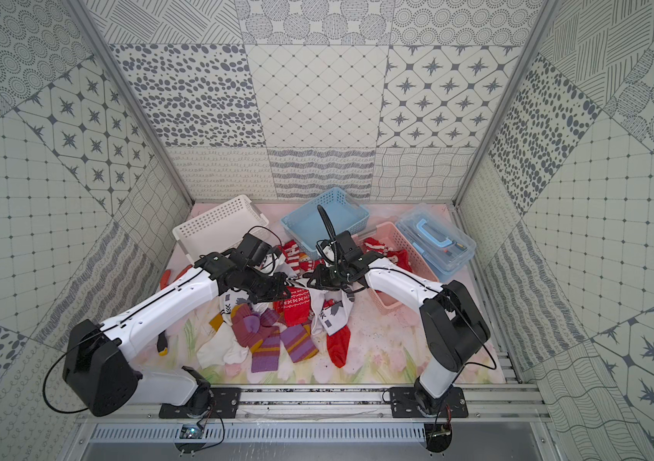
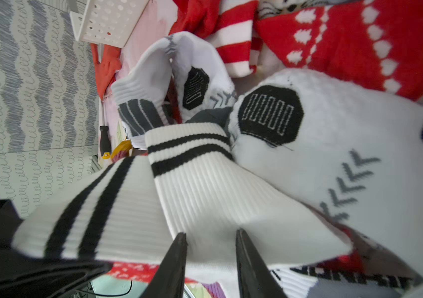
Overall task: Sort the socks into the basket by color
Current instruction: Place the sock at the center of the board, then pick up the sock from the center of the board.
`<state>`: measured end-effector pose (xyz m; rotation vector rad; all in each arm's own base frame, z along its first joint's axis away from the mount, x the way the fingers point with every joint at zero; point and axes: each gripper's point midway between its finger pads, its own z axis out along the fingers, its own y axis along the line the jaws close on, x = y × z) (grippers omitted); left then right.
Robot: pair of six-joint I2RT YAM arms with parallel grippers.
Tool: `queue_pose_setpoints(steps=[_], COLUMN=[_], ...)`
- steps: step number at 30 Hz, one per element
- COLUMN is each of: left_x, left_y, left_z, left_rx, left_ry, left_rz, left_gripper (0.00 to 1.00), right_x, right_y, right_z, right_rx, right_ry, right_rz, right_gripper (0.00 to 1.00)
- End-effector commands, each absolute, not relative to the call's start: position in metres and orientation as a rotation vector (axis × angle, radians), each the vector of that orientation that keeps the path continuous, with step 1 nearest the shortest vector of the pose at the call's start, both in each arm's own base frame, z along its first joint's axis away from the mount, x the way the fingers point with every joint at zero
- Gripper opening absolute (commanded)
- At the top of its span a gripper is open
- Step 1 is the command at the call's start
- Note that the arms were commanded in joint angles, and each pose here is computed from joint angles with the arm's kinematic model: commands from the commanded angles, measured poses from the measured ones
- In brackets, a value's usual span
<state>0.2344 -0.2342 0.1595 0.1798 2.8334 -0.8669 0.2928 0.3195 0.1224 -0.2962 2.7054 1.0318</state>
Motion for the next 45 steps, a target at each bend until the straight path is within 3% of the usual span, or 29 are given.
queue_pose_setpoints(steps=[1, 7, 11, 16, 18, 22, 30, 32, 39, 41, 45], left_x=[0.242, 0.256, 0.27, 0.28, 0.283, 0.289, 0.305, 0.305, 0.311, 0.311, 0.312], left_y=[-0.246, -0.25, -0.254, -0.257, -0.258, -0.261, -0.274, -0.279, -0.281, -0.282, -0.284], left_z=[0.179, 0.187, 0.187, 0.182, 0.179, 0.172, 0.17, 0.174, 0.173, 0.173, 0.176], left_rx=[0.148, 0.046, -0.03, -0.088, -0.109, -0.138, -0.177, -0.152, -0.186, -0.192, -0.184], left_ry=[2.741, 2.666, 2.631, 2.625, 2.634, 2.657, 2.635, 2.633, 2.635, 2.636, 2.629], left_rz=[-1.074, -1.201, -1.25, -1.253, -1.246, -1.239, -1.262, -1.262, -1.247, -1.249, -1.25], left_gripper=[0.0, 0.0, 0.0, 0.02, 0.14, 0.42, 0.49, 0.47, 0.06, 0.0, 0.0], right_x=[0.31, 0.313, 0.314, 0.307, 0.301, 0.29, 0.272, 0.272, 0.264, 0.266, 0.271], right_y=[0.316, 0.315, 0.31, 0.294, 0.291, 0.287, 0.308, 0.312, 0.324, 0.325, 0.33], right_z=[0.108, 0.075, 0.09, 0.133, 0.146, 0.159, 0.158, 0.161, 0.158, 0.157, 0.155], right_rx=[-0.232, -0.214, -0.214, -0.243, -0.264, -0.303, -0.459, -0.475, -0.569, -0.569, -0.579], right_ry=[2.703, 2.781, 2.733, 2.65, 2.635, 2.618, 2.612, 2.598, 2.601, 2.6, 2.593], right_rz=[0.978, 0.935, 0.931, 0.901, 0.908, 0.898, 0.91, 0.921, 0.918, 0.909, 0.874], right_gripper=[0.31, 0.3, 0.31, 0.52, 0.65, 0.76, 0.83, 0.83, 0.89, 0.91, 0.92])
